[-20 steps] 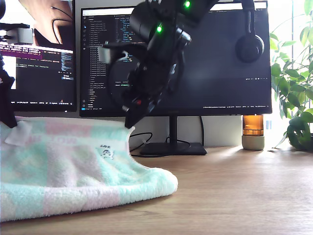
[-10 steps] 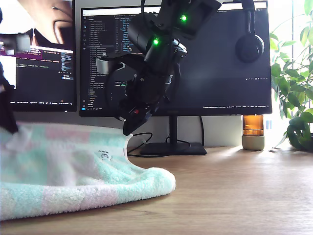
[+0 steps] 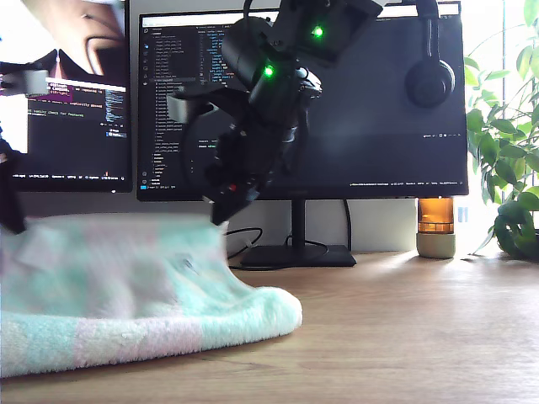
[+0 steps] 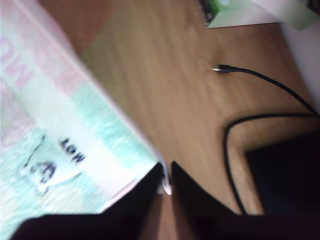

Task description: Fold the tea towel to a neat square and place it to the right

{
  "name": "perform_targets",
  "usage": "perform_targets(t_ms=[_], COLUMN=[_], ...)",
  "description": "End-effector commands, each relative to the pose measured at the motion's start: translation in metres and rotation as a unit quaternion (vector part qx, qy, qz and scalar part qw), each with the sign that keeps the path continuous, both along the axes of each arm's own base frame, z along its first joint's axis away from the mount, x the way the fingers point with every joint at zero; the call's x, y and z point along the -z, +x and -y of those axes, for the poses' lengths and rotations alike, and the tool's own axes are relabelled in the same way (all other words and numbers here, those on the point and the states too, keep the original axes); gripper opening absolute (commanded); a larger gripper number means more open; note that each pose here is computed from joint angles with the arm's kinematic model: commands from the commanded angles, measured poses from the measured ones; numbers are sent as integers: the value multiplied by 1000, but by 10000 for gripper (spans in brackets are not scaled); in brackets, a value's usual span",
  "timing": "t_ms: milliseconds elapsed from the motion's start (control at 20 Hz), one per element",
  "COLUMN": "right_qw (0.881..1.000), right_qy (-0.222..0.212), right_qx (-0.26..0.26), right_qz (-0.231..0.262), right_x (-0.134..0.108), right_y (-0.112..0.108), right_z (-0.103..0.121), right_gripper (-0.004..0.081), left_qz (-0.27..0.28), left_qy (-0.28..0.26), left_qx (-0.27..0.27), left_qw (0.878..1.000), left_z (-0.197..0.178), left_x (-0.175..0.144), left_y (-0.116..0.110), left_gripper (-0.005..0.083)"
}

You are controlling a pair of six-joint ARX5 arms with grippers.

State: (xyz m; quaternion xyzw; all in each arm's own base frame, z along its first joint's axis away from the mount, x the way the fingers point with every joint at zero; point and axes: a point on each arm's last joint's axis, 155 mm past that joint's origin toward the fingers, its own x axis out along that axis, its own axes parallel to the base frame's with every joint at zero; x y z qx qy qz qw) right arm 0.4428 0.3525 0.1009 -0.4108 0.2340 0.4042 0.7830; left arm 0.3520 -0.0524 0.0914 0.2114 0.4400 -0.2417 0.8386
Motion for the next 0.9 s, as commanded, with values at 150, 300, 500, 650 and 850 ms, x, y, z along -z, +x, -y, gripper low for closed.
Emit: perform_targets(t_ms=[150, 300, 500, 650, 850], right_qw=[1000, 999, 998, 995, 986], right_qy=[10, 31, 39, 40, 62], right_qx=[5, 17, 45, 60, 84], right_qz=[-9, 3, -31, -71, -128], right_x=[9, 1, 5, 15, 16], right_y=[0, 6, 1, -9, -18], right_z=[-5, -9, -4, 0, 11], right_gripper=[200, 235, 52, -11, -11], left_qz=[5, 8, -2, 5, 36], left_qy=[-7, -15, -40, -66, -79], left_qx=[-20, -30, -33, -27, -36], left_qw=[1000, 999, 999, 997, 996], left_z=[-8, -7, 0, 8, 9], left_x=[-1, -2, -5, -18, -44], left_y=[3, 6, 0, -5, -10], left_gripper=[166, 140, -19, -19, -19])
